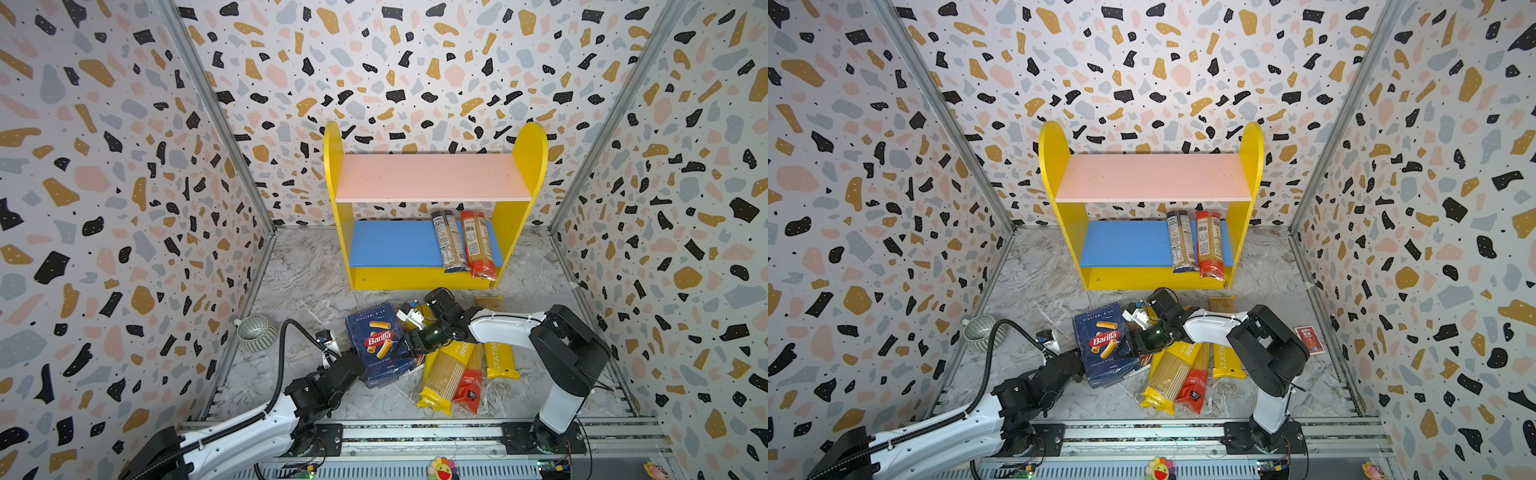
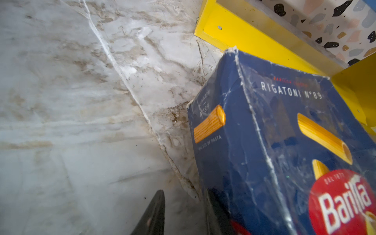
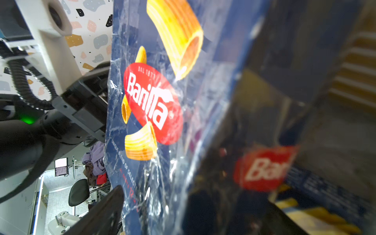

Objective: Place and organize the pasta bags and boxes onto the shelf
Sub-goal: 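Grasp the Barilla Rigatoni box with the right gripper and tilt it up, then carry the Rigatoni box with the right gripper onto the blue shelf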

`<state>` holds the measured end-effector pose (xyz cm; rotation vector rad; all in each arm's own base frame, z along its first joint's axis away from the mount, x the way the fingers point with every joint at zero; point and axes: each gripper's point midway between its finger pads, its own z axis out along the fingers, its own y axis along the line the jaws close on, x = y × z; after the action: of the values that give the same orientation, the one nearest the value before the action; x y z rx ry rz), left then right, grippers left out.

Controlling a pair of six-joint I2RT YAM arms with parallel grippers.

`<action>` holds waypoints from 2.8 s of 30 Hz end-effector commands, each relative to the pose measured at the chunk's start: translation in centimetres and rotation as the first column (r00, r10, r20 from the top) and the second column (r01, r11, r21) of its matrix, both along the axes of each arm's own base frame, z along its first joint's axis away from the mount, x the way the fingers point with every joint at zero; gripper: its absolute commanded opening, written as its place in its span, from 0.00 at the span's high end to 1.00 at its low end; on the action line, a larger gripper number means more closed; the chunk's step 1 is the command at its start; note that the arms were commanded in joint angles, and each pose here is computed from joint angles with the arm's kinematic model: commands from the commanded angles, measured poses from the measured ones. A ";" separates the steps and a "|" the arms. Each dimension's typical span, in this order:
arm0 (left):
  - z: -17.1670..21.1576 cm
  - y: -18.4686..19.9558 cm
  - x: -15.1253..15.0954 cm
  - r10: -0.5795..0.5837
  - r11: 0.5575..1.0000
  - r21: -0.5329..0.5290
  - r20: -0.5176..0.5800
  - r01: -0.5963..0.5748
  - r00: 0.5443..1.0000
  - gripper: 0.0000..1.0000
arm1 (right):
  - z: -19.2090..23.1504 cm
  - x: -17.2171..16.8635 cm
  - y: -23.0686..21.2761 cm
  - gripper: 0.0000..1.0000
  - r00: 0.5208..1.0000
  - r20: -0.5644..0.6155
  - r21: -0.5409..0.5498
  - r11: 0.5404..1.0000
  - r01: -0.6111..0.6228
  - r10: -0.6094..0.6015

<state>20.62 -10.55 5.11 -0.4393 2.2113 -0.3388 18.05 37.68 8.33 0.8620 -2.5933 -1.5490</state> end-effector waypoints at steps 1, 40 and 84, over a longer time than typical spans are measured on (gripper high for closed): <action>0.7 -1.8 0.4 -0.042 0.996 -0.077 0.028 0.044 0.999 0.69 | 0.4 0.2 1.6 0.07 1.000 0.014 0.037 0.999 0.003 -0.004; 3.6 0.6 0.2 0.011 1.000 -0.011 0.067 -0.010 0.998 0.58 | 5.9 -0.6 2.3 0.59 0.999 -0.054 0.324 0.946 0.009 0.009; 20.3 1.0 0.5 -0.107 0.993 0.076 0.251 0.090 0.962 0.01 | 20.6 14.2 -2.8 0.61 0.854 0.308 0.353 0.884 0.306 -0.419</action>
<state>21.19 -9.92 24.11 -0.2538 2.0161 -0.3686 30.17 34.09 22.23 0.5715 -2.9718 -1.8490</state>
